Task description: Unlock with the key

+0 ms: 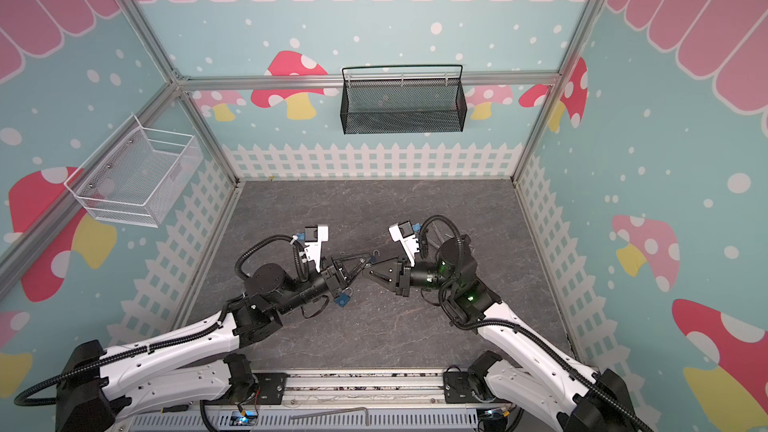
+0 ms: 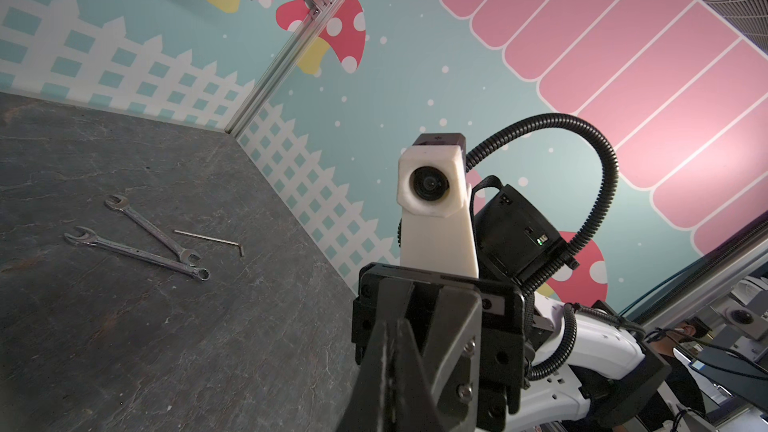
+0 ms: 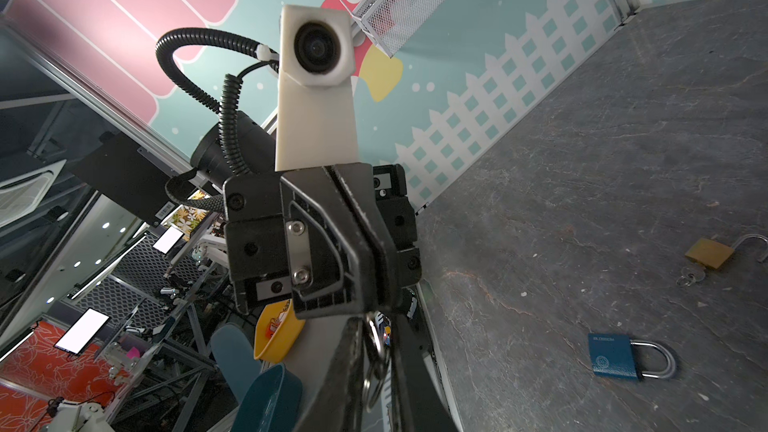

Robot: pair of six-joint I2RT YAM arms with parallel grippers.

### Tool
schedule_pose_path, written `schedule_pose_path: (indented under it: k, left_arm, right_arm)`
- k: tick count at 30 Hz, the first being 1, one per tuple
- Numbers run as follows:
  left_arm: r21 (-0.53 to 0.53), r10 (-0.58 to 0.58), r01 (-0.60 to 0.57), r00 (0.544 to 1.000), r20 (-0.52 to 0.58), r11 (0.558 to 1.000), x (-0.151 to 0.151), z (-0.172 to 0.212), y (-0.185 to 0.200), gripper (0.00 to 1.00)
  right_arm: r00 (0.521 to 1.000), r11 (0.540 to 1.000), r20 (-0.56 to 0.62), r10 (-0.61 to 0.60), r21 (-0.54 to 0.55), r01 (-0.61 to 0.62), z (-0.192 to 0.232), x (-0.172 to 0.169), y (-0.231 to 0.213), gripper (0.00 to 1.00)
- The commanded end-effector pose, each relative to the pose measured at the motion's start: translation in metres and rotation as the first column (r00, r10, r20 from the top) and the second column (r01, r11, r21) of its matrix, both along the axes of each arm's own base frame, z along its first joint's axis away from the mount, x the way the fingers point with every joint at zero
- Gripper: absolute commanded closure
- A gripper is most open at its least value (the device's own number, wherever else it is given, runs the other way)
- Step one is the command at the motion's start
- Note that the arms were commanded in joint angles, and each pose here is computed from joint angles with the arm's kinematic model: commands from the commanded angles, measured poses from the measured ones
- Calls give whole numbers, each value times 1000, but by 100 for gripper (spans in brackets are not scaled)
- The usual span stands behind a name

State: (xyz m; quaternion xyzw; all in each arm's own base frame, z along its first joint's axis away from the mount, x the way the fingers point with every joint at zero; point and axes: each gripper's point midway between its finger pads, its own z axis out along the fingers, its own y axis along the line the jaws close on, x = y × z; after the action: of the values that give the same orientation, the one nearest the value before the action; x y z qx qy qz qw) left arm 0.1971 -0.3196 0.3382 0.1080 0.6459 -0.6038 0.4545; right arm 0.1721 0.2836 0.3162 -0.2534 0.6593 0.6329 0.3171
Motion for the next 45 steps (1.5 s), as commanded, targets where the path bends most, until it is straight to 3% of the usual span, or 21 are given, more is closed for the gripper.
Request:
schedule_pose_path:
  k: [1, 12, 18, 20, 24, 30, 36, 43, 45]
  left_arm:
    - [-21, -5, 6, 999, 48, 1000, -2, 17, 2, 100]
    - [-6, 20, -20, 998, 61, 1000, -2, 17, 7, 100]
    - [-2, 41, -41, 996, 73, 999, -1, 19, 12, 100]
    - [2, 50, -51, 996, 75, 999, -1, 19, 14, 92]
    - [21, 86, -88, 994, 61, 996, 3, 16, 23, 62]
    - [98, 182, -182, 983, 2, 979, 15, -4, 47, 50]
    - [272, 327, -299, 943, -62, 915, 26, -42, 77, 49]
    - [548, 477, -336, 868, -135, 766, 31, -109, 109, 48]
    - [615, 495, -311, 855, -151, 725, 31, -129, 112, 47]
  right_arm:
    - [1000, 1000, 10, -12, 14, 12, 0, 3, -2, 87]
    - [999, 999, 16, -34, 8, 34, -2, 6, -4, 100]
    - [997, 998, 39, -66, 2, 66, -5, 9, -7, 100]
    - [997, 998, 33, -66, -12, 67, -10, 9, -7, 100]
    - [996, 994, 15, -86, -60, 87, -27, 14, -7, 100]
    - [990, 981, -24, -140, -142, 136, -59, 21, -11, 100]
    - [977, 964, -67, -202, -191, 186, -85, 27, -16, 100]
    - [943, 926, -131, -307, -270, 263, -123, 33, -26, 100]
    - [938, 934, -174, -299, -257, 250, -129, 29, -25, 100]
